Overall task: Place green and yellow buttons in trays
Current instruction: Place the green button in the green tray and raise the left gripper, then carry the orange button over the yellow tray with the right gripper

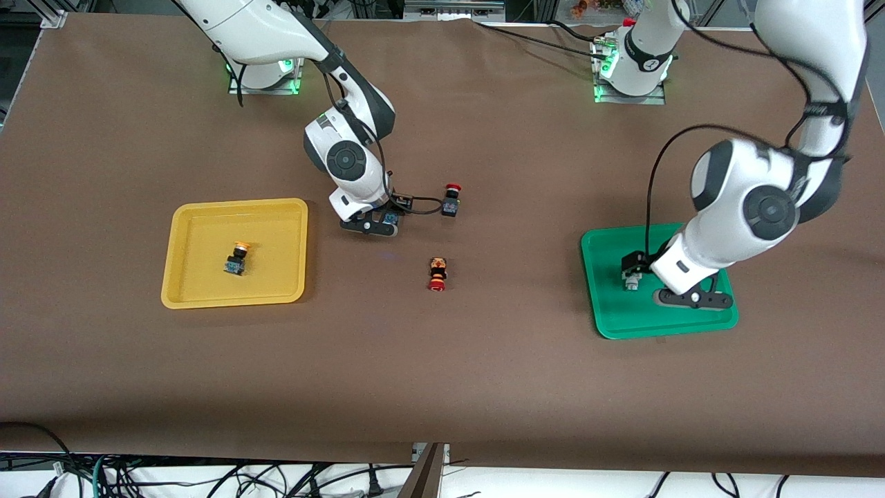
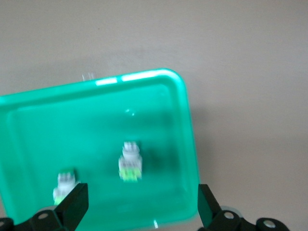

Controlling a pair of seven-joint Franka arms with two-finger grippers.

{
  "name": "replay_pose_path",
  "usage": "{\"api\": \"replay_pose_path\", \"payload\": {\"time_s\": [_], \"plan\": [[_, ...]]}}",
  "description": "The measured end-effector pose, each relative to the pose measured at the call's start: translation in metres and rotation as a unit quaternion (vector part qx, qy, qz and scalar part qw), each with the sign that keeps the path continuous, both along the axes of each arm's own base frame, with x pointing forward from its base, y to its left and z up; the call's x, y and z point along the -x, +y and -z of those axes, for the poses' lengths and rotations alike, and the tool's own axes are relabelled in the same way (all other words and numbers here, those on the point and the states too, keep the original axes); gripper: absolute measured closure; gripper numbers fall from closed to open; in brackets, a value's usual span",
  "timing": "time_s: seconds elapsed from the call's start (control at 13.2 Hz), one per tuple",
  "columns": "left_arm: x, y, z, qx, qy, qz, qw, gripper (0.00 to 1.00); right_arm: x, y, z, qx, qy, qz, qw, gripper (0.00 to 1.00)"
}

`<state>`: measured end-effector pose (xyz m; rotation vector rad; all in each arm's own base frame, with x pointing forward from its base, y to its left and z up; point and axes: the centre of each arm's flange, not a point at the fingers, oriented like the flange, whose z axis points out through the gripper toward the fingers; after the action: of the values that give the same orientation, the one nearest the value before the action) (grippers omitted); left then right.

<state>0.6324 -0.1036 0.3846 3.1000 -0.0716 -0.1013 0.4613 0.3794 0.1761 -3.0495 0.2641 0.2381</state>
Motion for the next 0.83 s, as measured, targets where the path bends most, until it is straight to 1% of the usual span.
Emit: {"api": "replay_pose_path", "payload": {"time_s": [0.08,0.23,0.38,0.53,0.61,0.68,0.76,0.83], "plan": [[0.006,-0.002,-0.031,0.002,0.007,-0.002,1.000,0.00,0.000,0.000,0.000,0.000,-0.001,0.000,1.000,0.39],[0.019,0.004,-0.079,-0.006,0.013,-0.007,1.000,0.00,-0.001,-0.001,0.000,0.000,-0.001,0.001,1.000,0.41],[0.032,0.023,-0.115,-0.018,0.011,-0.023,1.000,0.00,-0.002,-0.002,0.000,0.000,-0.001,0.002,1.000,0.42],[0.047,0.048,-0.142,-0.024,0.022,-0.047,0.998,0.00,-0.002,-0.002,0.000,0.000,-0.002,0.002,1.000,0.44],[0.053,0.056,-0.152,-0.020,0.030,-0.056,0.998,0.00,-0.002,-0.002,0.000,0.000,-0.002,0.002,1.000,0.47],[0.057,0.062,-0.161,-0.018,0.035,-0.062,0.997,0.00,-0.002,-0.002,0.000,0.000,-0.002,0.002,1.000,0.47],[0.059,0.068,-0.169,-0.018,0.037,-0.068,0.997,0.00,-0.003,-0.002,0.000,0.000,-0.002,0.002,1.000,0.55],[0.060,0.077,-0.176,-0.018,0.036,-0.075,0.996,0.00,-0.003,-0.003,-0.001,0.000,-0.003,0.002,1.000,0.57]]}}
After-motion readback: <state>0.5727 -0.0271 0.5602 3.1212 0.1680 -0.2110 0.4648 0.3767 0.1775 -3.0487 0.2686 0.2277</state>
